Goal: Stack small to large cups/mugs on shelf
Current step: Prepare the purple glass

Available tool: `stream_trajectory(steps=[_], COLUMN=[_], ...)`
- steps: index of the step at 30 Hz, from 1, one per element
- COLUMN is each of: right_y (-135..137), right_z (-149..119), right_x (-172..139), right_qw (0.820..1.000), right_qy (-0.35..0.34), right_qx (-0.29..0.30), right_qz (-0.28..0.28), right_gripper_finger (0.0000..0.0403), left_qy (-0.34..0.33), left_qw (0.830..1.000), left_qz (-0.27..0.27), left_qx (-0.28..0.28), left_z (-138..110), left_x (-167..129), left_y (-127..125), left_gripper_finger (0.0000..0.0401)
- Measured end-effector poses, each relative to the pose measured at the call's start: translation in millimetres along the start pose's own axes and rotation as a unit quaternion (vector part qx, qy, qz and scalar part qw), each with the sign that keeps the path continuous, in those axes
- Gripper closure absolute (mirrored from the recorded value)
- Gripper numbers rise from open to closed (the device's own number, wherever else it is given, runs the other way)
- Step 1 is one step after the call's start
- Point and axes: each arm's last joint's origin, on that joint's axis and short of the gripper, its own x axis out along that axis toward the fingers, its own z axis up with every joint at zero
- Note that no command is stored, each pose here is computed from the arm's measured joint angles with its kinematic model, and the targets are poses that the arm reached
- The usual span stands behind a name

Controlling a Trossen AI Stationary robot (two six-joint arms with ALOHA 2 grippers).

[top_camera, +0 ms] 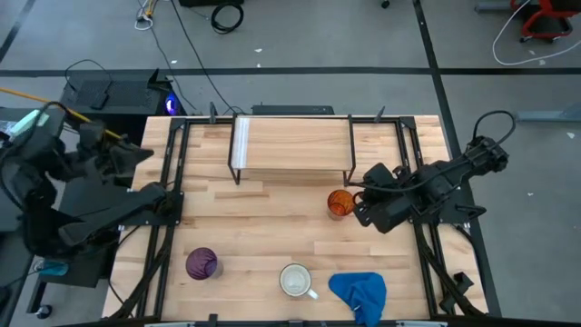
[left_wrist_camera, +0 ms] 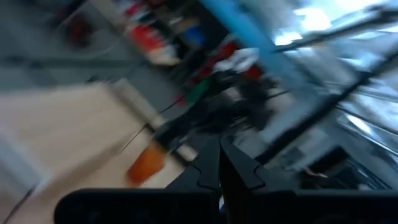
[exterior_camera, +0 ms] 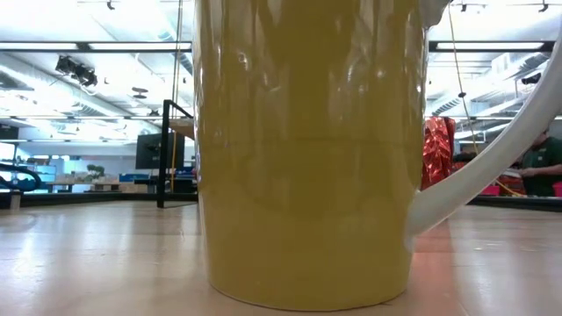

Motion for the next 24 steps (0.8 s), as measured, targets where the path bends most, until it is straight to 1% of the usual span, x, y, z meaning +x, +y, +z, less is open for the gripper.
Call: stream_trajectory(steps=[2, 5, 9, 10, 12, 13, 15, 19, 23, 24], right_y=[-0.6, -1.3, -1.2, -1.2, -1.1, -1.1, -1.1, -0.9, -0.8, -0.8], right_z=[-1.3, -2.2, -2.3, -2.3, -2.2, -2.2, -2.2, -2.3, -2.2, -2.0], right_x=[-2.3, -4.0, -4.0, -4.0, -3.9, -4.0, -4.0, -4.0, -4.0, -3.9], right_qw=[1.0, 1.0, 0.999, 0.999, 0.999, 0.999, 0.999, 0.999, 0.998, 0.998], right_qy=[-0.007, -0.009, -0.009, -0.009, -0.009, -0.009, -0.01, -0.01, -0.01, -0.01], right_qx=[-0.008, -0.019, -0.031, -0.032, -0.033, -0.035, -0.04, -0.045, -0.061, -0.064], right_qz=[0.003, 0.006, 0.006, 0.006, 0.006, 0.007, 0.007, 0.008, 0.008, 0.008], right_gripper_finger=[0.0292, 0.0292, 0.0292, 0.0292, 0.0292, 0.0292, 0.0292, 0.0292, 0.0292, 0.0292], left_qy=[0.02, 0.039, 0.064, 0.064, 0.043, 0.033, 0.011, -0.018, -0.036, -0.042], left_qw=[0.998, 0.987, 0.973, 0.972, 0.977, 0.977, 0.981, 0.983, 0.986, 0.986], left_qz=[0.054, 0.133, 0.189, 0.194, 0.184, 0.186, 0.179, 0.176, 0.165, 0.159], left_qx=[-0.034, -0.08, -0.116, -0.115, -0.099, -0.101, -0.076, -0.046, 0.008, 0.029], left_z=[-10.1, -26.0, -46.1, -49.7, -53.4, -56.0, -58.8, -63.1, -68.1, -67.5], left_x=[-5.7, -10.5, -15.2, -15.3, -13.3, -12.7, -12.5, -10.5, -6.8, -6.2], left_y=[1.6, 3.9, -1.4, -4.4, -12.1, -16.2, -27.0, -43.2, -59.0, -63.1], left_gripper_finger=[0.0391, 0.039, 0.0389, 0.039, 0.0391, 0.0391, 0.0391, 0.0391, 0.0391, 0.039])
